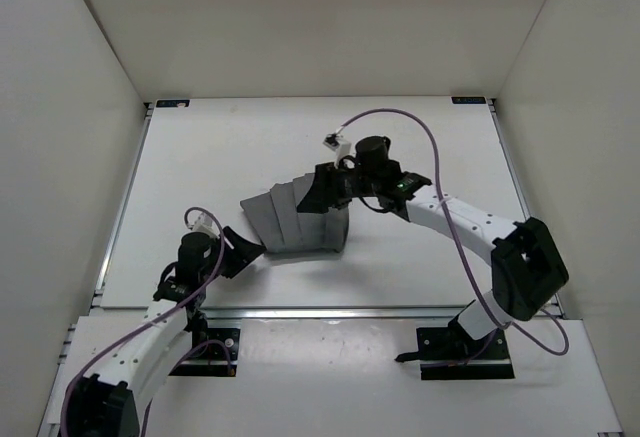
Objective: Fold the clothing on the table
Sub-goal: Fold the skirt
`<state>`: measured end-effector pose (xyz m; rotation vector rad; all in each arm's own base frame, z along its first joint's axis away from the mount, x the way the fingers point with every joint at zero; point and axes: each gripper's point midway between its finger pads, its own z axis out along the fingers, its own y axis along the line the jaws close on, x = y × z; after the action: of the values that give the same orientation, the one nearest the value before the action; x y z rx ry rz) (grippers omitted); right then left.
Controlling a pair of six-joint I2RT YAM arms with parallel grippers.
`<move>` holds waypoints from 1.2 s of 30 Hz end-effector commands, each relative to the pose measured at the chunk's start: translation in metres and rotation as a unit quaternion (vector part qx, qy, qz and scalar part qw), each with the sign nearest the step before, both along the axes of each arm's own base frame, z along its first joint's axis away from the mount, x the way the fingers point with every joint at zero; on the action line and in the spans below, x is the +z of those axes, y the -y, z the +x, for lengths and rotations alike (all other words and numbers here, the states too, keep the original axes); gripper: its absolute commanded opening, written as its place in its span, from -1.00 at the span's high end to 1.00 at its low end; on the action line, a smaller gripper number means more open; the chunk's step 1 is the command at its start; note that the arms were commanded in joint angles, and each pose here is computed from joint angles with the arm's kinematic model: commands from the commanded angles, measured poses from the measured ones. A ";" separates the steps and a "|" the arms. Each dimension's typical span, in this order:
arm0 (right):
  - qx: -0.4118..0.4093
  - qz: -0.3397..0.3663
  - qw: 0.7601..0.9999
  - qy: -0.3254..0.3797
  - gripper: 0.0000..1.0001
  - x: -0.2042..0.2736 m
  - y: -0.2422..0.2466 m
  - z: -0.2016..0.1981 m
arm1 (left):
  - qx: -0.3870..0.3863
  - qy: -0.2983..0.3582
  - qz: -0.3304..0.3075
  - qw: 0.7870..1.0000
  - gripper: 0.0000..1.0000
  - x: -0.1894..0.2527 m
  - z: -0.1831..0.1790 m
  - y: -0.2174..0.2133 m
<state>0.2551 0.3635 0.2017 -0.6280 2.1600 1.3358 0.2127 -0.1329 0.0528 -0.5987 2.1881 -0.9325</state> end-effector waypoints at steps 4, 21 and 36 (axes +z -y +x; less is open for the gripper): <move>-0.063 0.014 0.998 -0.011 -0.20 -0.013 0.054 0.015 | -0.039 -0.034 0.003 0.999 -0.44 -0.001 -0.029 0.002; -0.058 0.047 0.996 -0.051 1.00 -0.068 0.039 0.025 | -0.080 -0.020 0.034 0.996 -0.33 0.025 -0.051 0.001; -0.062 0.044 0.995 -0.069 1.00 -0.062 0.041 0.081 | -0.140 -0.015 0.045 0.989 -0.44 0.035 -0.058 0.009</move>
<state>0.3319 0.3262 0.0809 -0.2535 2.3574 1.3997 0.1578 -0.1340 0.0727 -0.3808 2.3620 -0.9170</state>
